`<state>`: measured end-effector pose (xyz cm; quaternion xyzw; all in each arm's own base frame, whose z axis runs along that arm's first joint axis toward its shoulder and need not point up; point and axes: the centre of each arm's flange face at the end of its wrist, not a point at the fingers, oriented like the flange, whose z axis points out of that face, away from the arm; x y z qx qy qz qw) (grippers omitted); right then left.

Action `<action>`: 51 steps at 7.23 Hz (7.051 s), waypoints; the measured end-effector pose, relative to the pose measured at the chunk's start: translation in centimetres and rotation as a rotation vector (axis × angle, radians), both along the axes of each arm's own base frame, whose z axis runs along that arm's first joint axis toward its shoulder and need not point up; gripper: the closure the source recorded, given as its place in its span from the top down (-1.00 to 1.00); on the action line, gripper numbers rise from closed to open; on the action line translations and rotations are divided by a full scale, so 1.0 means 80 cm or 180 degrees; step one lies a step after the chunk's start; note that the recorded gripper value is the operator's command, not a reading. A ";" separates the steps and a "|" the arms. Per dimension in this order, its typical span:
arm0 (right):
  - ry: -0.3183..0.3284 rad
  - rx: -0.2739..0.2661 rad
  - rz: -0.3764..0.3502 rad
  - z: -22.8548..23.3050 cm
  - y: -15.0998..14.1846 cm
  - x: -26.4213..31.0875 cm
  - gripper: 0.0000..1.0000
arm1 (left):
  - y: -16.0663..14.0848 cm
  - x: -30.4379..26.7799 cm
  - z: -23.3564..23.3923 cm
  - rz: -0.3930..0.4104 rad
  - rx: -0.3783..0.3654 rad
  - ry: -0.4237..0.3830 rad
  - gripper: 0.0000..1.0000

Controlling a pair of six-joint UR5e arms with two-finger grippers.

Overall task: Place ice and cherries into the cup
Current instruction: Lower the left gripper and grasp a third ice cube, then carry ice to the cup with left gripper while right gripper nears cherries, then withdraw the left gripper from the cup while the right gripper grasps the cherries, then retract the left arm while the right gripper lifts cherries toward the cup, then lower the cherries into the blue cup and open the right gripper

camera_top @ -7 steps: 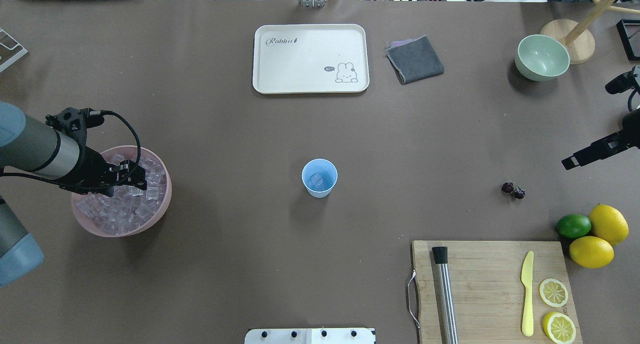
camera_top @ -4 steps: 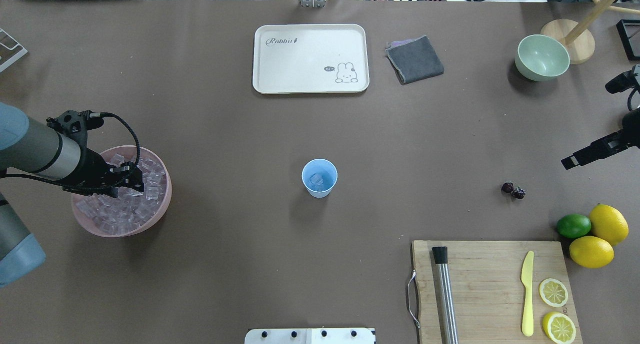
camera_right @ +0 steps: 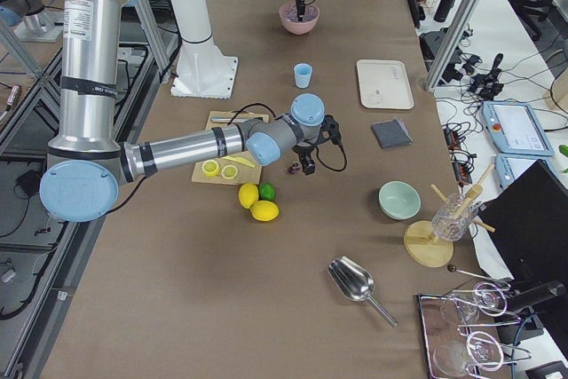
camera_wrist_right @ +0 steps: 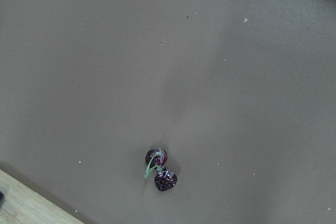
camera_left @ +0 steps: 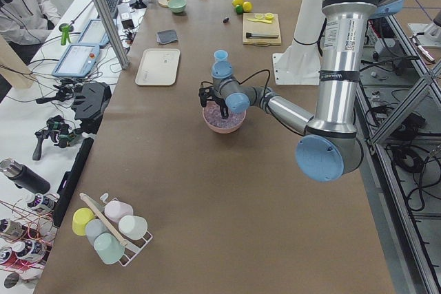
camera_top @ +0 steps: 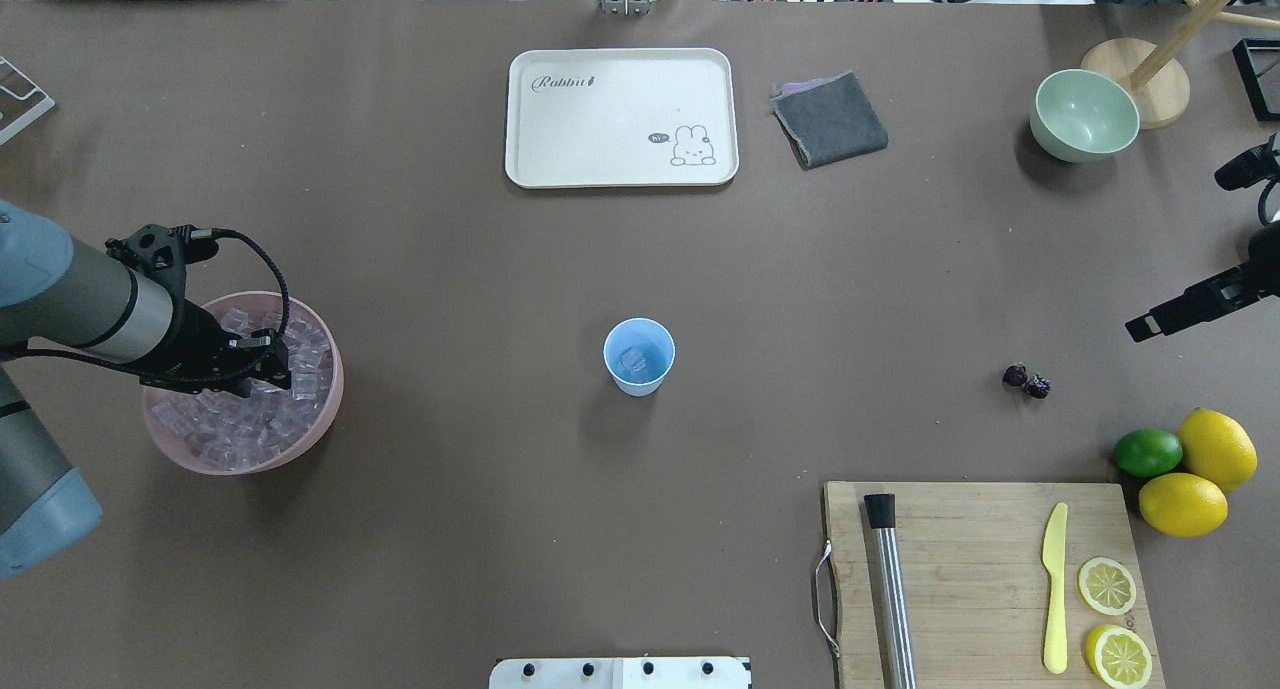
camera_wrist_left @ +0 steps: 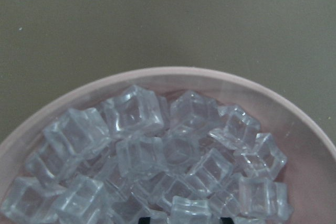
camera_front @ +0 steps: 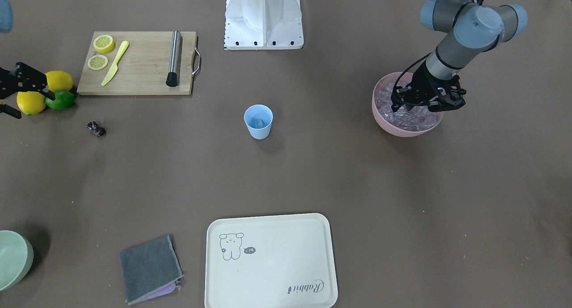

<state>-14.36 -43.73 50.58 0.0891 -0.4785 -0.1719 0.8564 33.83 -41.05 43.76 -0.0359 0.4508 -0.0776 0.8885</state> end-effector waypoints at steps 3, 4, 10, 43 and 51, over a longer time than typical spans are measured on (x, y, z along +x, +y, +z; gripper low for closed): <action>0.0002 0.0000 0.0000 0.000 0.000 0.000 0.99 | 0.001 0.000 -0.003 0.0008 -0.0001 0.0015 -1.00; 0.0000 0.0004 -0.0001 -0.001 -0.001 -0.001 0.98 | 0.003 -0.004 -0.011 0.0014 0.0011 0.0051 -1.00; -0.0045 -0.0160 0.0134 -0.041 -0.019 -0.039 0.98 | -0.050 0.039 -0.235 -0.0099 -0.0165 0.0826 -1.00; -0.0259 -0.0346 0.0751 -0.384 0.029 -0.366 -1.00 | -0.048 -0.317 0.083 0.0470 0.1009 -0.0126 0.93; -0.0157 -0.0332 0.1025 -0.448 0.036 -0.462 1.00 | -0.036 -0.323 0.091 0.0474 0.0995 -0.0114 0.94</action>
